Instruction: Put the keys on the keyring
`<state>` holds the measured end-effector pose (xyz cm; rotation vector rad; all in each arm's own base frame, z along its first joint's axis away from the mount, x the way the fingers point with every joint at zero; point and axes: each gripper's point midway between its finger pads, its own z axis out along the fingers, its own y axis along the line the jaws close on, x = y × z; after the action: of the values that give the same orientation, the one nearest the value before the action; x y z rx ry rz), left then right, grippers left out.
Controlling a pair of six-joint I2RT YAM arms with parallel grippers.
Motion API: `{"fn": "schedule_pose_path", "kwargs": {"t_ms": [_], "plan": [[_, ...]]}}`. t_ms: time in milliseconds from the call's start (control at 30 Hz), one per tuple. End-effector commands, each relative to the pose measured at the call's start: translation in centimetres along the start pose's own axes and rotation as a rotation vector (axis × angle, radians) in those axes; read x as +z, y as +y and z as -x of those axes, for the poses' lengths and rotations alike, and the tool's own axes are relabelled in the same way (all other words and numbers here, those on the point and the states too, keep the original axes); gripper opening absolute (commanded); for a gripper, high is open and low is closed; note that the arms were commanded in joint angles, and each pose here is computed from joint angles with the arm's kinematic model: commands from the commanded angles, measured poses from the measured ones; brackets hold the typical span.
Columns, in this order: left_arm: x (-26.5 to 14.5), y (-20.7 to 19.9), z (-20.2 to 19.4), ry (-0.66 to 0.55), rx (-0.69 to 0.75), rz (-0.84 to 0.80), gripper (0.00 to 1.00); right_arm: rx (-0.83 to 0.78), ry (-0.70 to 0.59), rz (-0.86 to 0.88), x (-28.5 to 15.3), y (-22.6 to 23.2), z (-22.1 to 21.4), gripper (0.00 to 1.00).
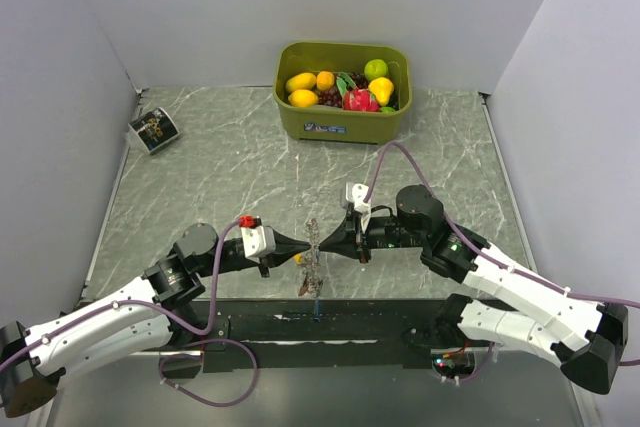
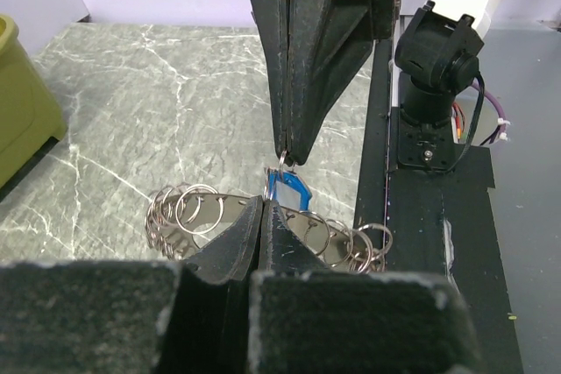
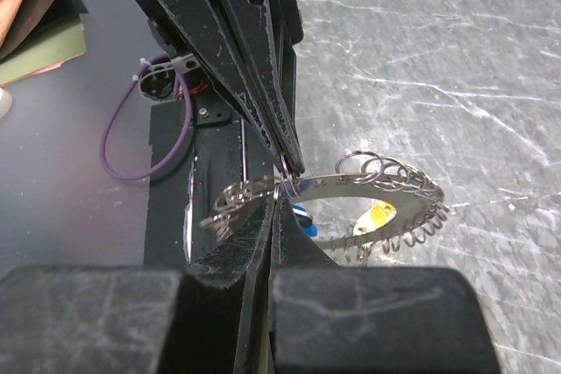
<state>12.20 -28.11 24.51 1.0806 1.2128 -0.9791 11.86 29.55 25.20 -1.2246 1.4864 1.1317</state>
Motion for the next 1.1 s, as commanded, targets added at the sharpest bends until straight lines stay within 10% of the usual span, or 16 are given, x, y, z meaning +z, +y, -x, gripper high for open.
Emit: {"fn": "schedule_pose_path", "kwargs": {"t_ms": [0,1067], "plan": [[0.3,-0.1,4.1,-0.123,0.042,-0.017,0.01,-0.053,-0.098,0.019,-0.3,0.6,3.8,0.00],[0.3,-0.4,4.1,-0.126,0.024,-0.031,0.01,-0.044,-0.118,-0.009,-0.2,0.1,4.4,0.00]]}}
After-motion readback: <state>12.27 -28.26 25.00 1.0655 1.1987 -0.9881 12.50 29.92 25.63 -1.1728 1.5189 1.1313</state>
